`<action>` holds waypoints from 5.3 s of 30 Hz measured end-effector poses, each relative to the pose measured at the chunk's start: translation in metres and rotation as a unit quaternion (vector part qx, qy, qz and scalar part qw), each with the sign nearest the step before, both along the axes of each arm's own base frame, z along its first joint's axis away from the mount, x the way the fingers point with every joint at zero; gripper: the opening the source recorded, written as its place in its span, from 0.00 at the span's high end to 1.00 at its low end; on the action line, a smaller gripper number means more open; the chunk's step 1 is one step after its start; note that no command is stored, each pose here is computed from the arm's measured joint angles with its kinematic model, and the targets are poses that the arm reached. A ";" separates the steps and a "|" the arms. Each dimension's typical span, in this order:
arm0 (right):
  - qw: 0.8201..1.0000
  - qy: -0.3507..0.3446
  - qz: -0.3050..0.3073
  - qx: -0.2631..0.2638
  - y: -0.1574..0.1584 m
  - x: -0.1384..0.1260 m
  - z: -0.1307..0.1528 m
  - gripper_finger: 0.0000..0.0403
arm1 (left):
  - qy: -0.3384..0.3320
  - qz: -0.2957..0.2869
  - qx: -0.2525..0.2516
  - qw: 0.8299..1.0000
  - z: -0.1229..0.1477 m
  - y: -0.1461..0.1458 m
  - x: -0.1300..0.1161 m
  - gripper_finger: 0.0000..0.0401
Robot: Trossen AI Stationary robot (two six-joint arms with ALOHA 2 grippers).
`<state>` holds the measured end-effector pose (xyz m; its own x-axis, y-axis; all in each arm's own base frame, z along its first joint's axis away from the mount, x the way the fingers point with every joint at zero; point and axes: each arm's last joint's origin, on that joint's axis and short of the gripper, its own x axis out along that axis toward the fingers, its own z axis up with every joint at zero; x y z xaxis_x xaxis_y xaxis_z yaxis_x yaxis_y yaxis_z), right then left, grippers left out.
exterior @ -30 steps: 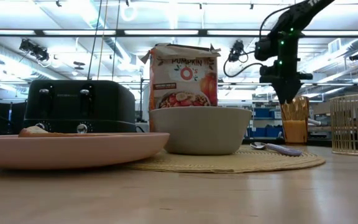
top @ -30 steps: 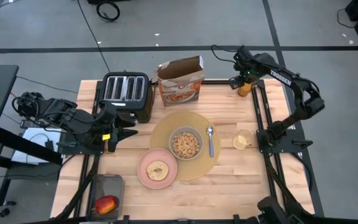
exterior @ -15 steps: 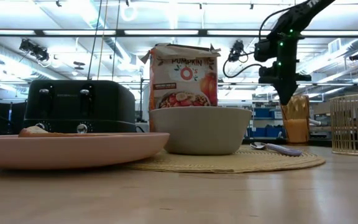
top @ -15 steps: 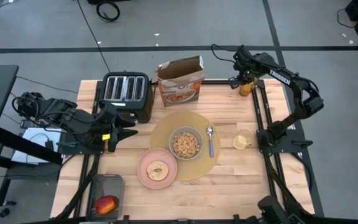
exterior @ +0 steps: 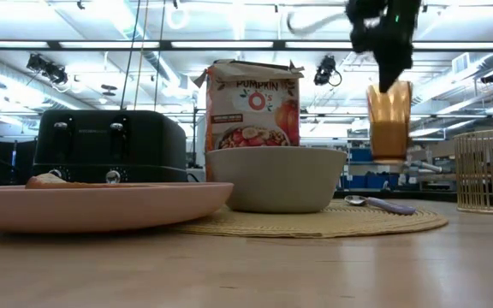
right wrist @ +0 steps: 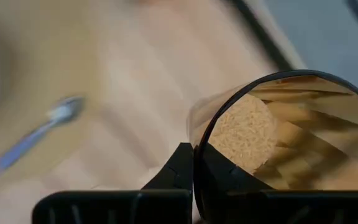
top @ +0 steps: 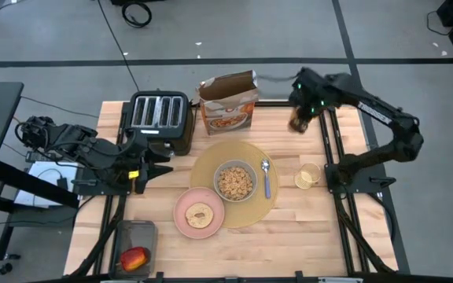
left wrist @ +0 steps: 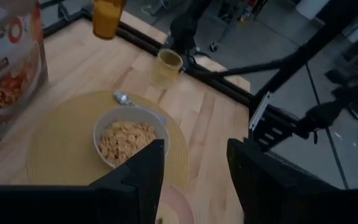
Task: Arrange a breakfast setting
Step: Put the orange cup of grain rice on the brown table mat to the top right of the gray bowl, then put the apple from the black bin on the brown table mat to the top left of the gray bowl
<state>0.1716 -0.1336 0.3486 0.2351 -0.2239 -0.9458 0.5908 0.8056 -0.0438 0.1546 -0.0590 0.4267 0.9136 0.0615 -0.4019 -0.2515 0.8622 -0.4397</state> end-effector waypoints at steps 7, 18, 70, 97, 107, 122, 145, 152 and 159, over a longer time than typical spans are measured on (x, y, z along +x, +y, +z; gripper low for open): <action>0.991 -0.057 0.120 -0.009 0.057 0.049 0.000 0.97 | 0.005 -0.040 -0.022 0.999 0.002 0.003 -0.013 0.55; 0.989 -0.014 0.149 0.004 0.070 0.128 -0.060 0.97 | 0.029 -0.086 -0.049 0.995 -0.001 -0.003 -0.018 0.55; 0.973 -0.151 0.157 -0.075 0.095 0.153 0.039 0.51 | 0.538 -0.104 -0.186 0.815 -0.091 -0.152 -0.057 0.23; 0.972 -0.150 0.169 -0.061 0.122 0.150 0.045 0.27 | 0.580 -0.122 -0.192 0.782 -0.194 -0.162 -0.019 0.22; 0.972 -0.144 0.178 -0.054 0.123 0.149 0.044 0.25 | 0.607 -0.128 -0.241 0.746 -0.193 -0.182 -0.034 0.24; 0.971 -0.143 0.179 -0.069 0.121 0.150 0.045 0.26 | 0.617 -0.147 -0.191 0.749 -0.219 -0.183 -0.013 0.21; 0.971 -0.143 0.176 -0.071 0.119 0.150 0.045 0.26 | 0.560 -0.123 -0.159 0.804 -0.192 -0.181 -0.003 0.41; 0.971 -0.143 0.177 -0.071 0.119 0.150 0.045 0.26 | 0.568 -0.104 -0.176 0.797 -0.194 -0.180 0.002 0.13; 0.971 -0.142 0.177 -0.071 0.119 0.150 0.044 0.26 | 0.592 -0.110 -0.184 0.777 -0.208 -0.193 0.003 0.05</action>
<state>0.3214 -0.0146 0.3931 0.5678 -0.2041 -0.7974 0.2820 0.9584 -0.0445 0.1574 -0.2517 0.2184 -0.1375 -0.3609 -0.9224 -0.5317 0.8126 -0.2387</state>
